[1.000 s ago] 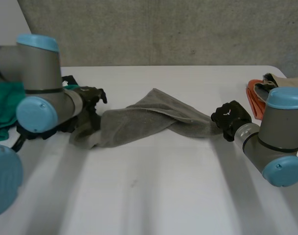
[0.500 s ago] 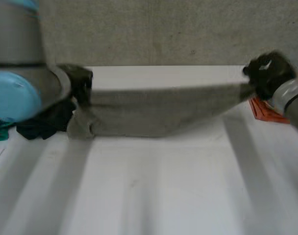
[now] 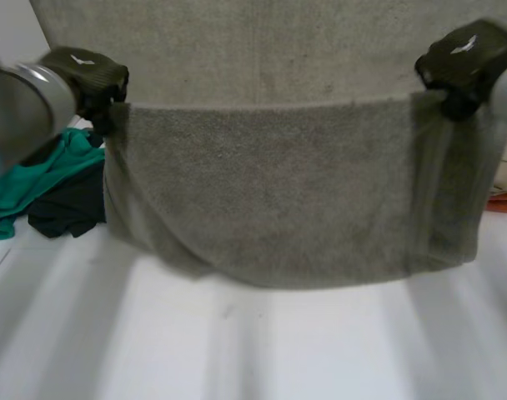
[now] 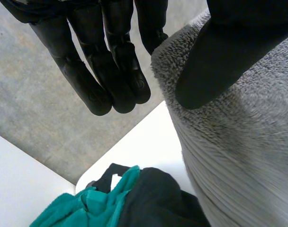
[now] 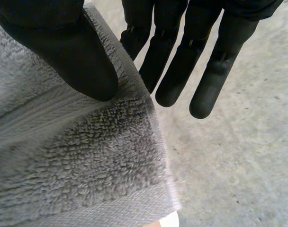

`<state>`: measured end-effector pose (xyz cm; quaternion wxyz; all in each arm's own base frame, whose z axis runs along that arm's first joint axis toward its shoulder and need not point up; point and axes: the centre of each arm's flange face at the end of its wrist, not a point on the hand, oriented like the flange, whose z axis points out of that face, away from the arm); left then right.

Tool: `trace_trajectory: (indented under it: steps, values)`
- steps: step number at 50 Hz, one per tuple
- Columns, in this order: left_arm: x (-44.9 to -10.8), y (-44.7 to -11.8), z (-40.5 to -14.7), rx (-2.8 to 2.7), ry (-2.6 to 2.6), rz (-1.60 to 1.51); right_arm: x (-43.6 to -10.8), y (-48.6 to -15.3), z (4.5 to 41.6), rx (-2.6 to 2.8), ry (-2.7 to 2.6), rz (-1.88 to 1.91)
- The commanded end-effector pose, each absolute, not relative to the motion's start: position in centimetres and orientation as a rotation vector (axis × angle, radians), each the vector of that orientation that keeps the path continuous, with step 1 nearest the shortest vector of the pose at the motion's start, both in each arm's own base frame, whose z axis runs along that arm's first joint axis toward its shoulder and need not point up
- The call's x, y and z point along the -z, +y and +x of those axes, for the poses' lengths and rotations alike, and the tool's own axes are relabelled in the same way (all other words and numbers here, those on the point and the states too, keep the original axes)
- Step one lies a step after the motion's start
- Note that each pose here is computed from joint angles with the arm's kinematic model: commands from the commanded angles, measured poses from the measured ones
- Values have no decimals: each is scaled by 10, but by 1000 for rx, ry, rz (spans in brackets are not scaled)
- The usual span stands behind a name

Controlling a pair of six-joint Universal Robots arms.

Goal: Fold the laundry.

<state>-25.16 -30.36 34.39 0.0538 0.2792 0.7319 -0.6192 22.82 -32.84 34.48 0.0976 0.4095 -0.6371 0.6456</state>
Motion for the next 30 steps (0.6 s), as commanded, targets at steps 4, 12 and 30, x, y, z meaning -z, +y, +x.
trace_trajectory:
  steps: [4,12,30]
  values:
    - [-379,-387,-281,2429,1630,648,-374,-404,254,-2259,-1390,699]
    - [-443,-374,-280,2713,1238,447,-444,-386,251,-2631,-1055,431]
    - [-254,-345,-267,2088,2025,658,-246,-376,251,-2171,-1825,990]
